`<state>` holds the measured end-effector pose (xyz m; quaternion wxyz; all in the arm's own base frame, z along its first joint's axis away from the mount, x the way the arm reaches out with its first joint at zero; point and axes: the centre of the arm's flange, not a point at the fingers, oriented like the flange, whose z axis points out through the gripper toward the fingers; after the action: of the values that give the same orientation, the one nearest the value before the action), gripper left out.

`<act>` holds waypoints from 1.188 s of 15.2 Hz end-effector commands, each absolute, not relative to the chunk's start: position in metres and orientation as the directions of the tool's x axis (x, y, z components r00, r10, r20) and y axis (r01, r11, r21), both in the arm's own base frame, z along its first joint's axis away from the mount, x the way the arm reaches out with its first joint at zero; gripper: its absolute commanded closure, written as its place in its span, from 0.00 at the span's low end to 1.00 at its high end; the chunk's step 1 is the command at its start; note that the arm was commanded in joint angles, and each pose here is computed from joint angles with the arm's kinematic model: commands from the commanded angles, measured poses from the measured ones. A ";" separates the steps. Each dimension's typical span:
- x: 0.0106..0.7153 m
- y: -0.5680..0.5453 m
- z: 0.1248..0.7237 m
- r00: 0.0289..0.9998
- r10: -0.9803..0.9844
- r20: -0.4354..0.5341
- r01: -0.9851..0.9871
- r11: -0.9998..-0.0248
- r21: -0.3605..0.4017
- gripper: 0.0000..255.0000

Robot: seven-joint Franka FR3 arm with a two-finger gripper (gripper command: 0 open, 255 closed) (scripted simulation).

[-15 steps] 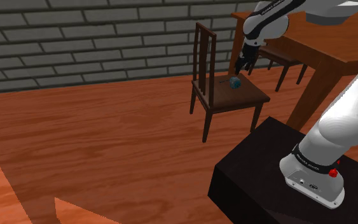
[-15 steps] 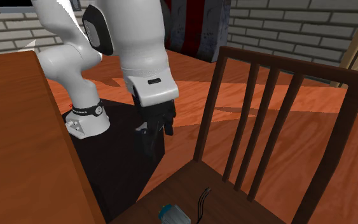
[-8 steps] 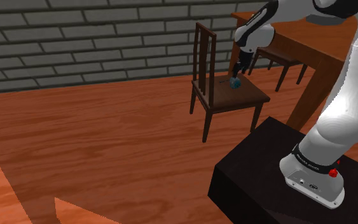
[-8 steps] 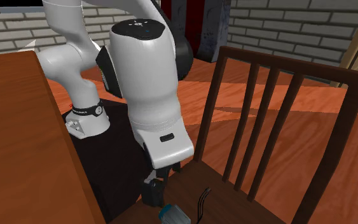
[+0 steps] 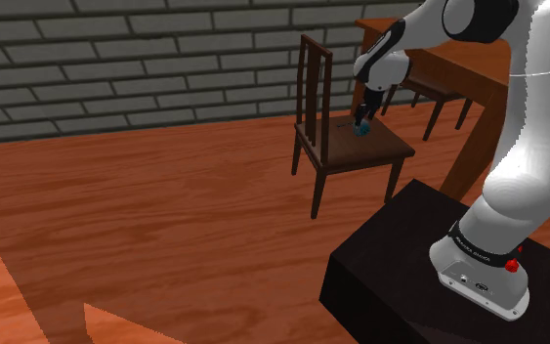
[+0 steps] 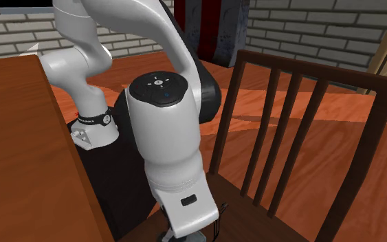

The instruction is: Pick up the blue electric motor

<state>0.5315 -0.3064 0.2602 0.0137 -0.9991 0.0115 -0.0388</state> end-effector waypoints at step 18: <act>0.532 -0.307 0.251 0.997 -0.024 0.078 -0.022 -0.999 -0.028 1.00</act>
<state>0.5316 -0.3072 0.2459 0.0137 -0.9991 0.0116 -0.0389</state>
